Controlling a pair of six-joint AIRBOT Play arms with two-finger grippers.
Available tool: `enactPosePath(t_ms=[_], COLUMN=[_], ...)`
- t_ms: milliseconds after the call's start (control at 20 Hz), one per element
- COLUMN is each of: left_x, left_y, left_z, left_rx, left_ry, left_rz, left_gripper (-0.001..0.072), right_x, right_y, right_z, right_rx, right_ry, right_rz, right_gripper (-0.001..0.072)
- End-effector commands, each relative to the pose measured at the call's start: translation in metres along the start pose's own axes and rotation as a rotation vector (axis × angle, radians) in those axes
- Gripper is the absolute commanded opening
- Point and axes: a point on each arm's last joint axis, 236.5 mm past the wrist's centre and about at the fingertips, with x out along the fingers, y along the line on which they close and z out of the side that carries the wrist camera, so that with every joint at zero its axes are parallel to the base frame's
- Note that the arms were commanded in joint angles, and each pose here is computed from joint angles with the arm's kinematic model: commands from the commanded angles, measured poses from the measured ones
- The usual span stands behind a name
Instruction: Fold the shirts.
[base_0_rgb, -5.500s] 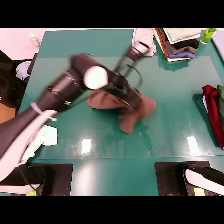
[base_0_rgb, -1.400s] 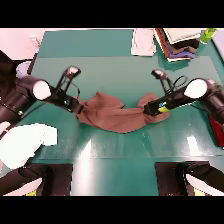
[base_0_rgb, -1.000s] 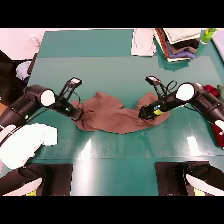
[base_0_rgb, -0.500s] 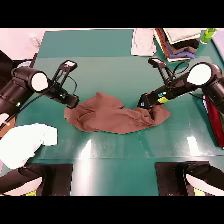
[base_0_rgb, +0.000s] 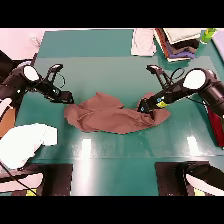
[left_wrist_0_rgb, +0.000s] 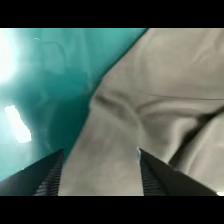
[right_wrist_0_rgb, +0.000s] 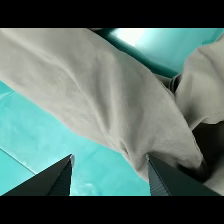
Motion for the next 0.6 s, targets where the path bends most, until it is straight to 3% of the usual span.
enactPosePath(t_ms=[0, 150, 200, 250, 300, 550], left_x=[0.014, 0.023, 0.022, 0.021, 0.019, -0.021], left_y=[-0.001, 0.000, -0.001, -0.001, -0.002, -0.007], left_z=[-0.005, -0.009, -0.008, -0.008, -0.008, 0.017], left_rx=[-0.016, -0.028, -0.029, -0.026, -0.018, 0.055], left_ry=[0.046, 0.073, 0.072, 0.074, 0.075, -0.036], left_rz=[-0.059, -0.069, -0.070, -0.071, -0.072, -0.032], left_gripper=[0.0547, 0.0544, 0.0409, 0.0193, 0.0034, 0.0029], right_x=[0.010, 0.009, 0.010, 0.009, 0.008, -0.014], right_y=[-0.003, -0.004, -0.005, -0.006, -0.009, -0.072], right_z=[-0.004, -0.003, -0.002, -0.001, 0.001, -0.001], right_rx=[0.016, 0.017, 0.016, 0.014, 0.022, 0.171], right_ry=[0.005, -0.001, -0.003, -0.008, -0.015, -0.024], right_rz=[0.002, 0.000, -0.002, -0.009, -0.011, -0.056], right_gripper=[0.0530, 0.0530, 0.0529, 0.0529, 0.0529, 0.0532])
